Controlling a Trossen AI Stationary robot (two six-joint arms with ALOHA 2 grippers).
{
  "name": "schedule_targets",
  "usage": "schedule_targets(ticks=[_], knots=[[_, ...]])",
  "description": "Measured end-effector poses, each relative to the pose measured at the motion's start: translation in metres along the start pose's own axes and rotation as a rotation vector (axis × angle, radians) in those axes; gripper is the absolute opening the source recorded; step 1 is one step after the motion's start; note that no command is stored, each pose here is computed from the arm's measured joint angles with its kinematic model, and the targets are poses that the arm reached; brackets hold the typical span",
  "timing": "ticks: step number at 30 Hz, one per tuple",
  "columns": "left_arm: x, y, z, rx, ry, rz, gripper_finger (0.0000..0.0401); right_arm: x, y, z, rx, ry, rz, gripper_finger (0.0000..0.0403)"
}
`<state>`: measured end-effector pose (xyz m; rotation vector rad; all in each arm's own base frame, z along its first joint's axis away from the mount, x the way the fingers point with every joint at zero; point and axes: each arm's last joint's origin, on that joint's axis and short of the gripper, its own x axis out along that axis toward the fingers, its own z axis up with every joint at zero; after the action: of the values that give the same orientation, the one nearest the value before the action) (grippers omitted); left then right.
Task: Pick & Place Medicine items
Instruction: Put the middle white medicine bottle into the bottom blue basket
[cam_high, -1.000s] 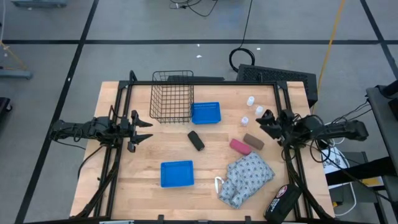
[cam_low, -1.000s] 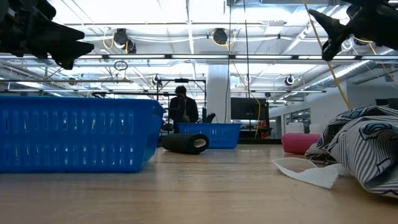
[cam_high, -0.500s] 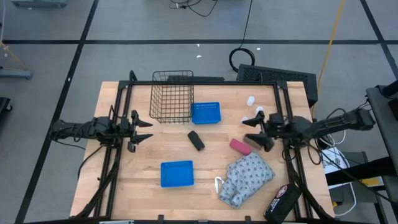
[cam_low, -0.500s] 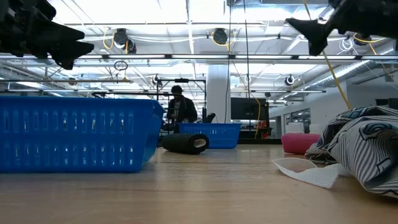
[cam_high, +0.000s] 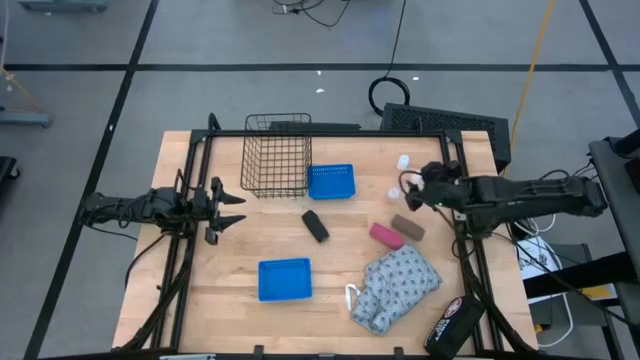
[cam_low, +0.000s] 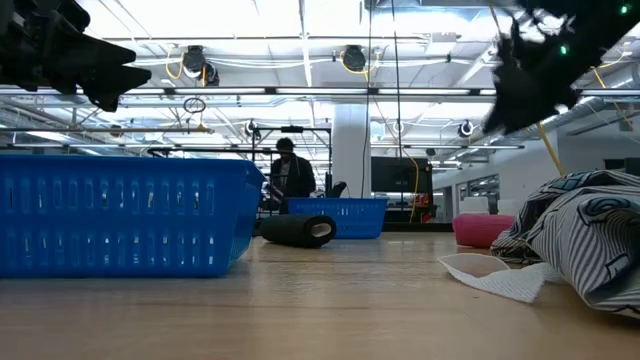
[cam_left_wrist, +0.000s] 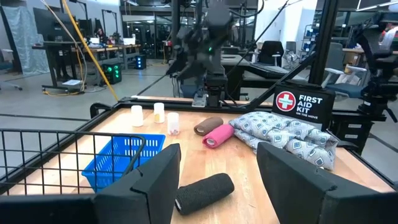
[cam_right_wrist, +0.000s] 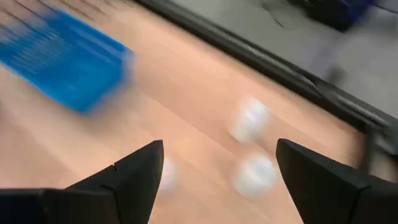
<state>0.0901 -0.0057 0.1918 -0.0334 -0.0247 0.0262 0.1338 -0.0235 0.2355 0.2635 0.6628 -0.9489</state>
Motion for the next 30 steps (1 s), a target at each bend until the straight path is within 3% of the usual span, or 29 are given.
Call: schedule_targets(ticks=[7,14,20,30], knots=[[0.0,0.0,0.0,0.0,0.001,0.0,0.0223,0.026,-0.013,-0.034,-0.054,0.11,-0.127,0.0293],[0.0,0.0,0.0,0.0,0.001,0.0,0.0223,0.049,-0.013,-0.07,-0.053,0.159,-0.076,0.0293],[0.0,0.0,0.0,0.0,0.001,0.0,0.0223,0.066,-0.017,-0.1,0.036,0.146,-0.062,0.0293],[0.0,0.0,0.0,0.0,-0.001,0.0,0.0223,0.08,-0.021,-0.114,0.138,0.073,-0.049,0.0292]])
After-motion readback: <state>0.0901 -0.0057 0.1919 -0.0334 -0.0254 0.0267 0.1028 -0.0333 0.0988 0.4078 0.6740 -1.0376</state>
